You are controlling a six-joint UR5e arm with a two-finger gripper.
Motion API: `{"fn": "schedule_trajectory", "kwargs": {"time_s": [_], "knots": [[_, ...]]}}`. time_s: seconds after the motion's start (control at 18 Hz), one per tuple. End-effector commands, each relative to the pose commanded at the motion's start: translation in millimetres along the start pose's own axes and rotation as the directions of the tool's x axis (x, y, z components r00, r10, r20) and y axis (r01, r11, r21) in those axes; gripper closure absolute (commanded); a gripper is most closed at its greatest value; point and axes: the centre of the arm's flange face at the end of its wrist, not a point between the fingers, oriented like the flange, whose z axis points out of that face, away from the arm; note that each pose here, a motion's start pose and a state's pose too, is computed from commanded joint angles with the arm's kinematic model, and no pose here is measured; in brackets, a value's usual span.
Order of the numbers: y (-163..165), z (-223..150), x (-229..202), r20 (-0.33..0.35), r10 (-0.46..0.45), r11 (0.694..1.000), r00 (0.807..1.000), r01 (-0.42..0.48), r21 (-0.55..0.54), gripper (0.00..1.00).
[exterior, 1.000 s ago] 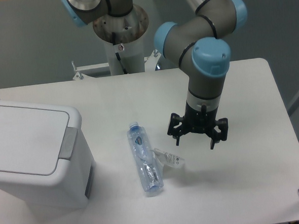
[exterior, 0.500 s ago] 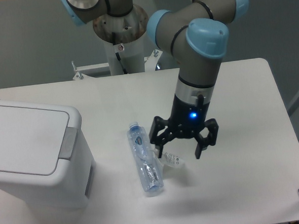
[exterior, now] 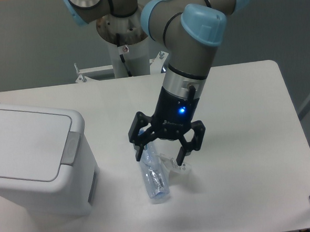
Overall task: Open the trash can
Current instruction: 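Swing the gripper over the bottle to the trash can's grey lid tab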
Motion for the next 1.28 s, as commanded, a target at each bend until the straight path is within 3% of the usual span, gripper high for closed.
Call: {"fn": "schedule_trajectory", "kwargs": {"time_s": [0.33,0.61,1.28], "knots": [[-3,-23,62,-0.013,0.034,0.999,0.999,-0.034,0.03,0.0],[14,2,81,-0.046,0.064,0.998,0.997,-0.064,-0.007,0.0],[10,21,96,-0.059,0.112,0.994,0.992,-0.111,0.005,0.0]]}}
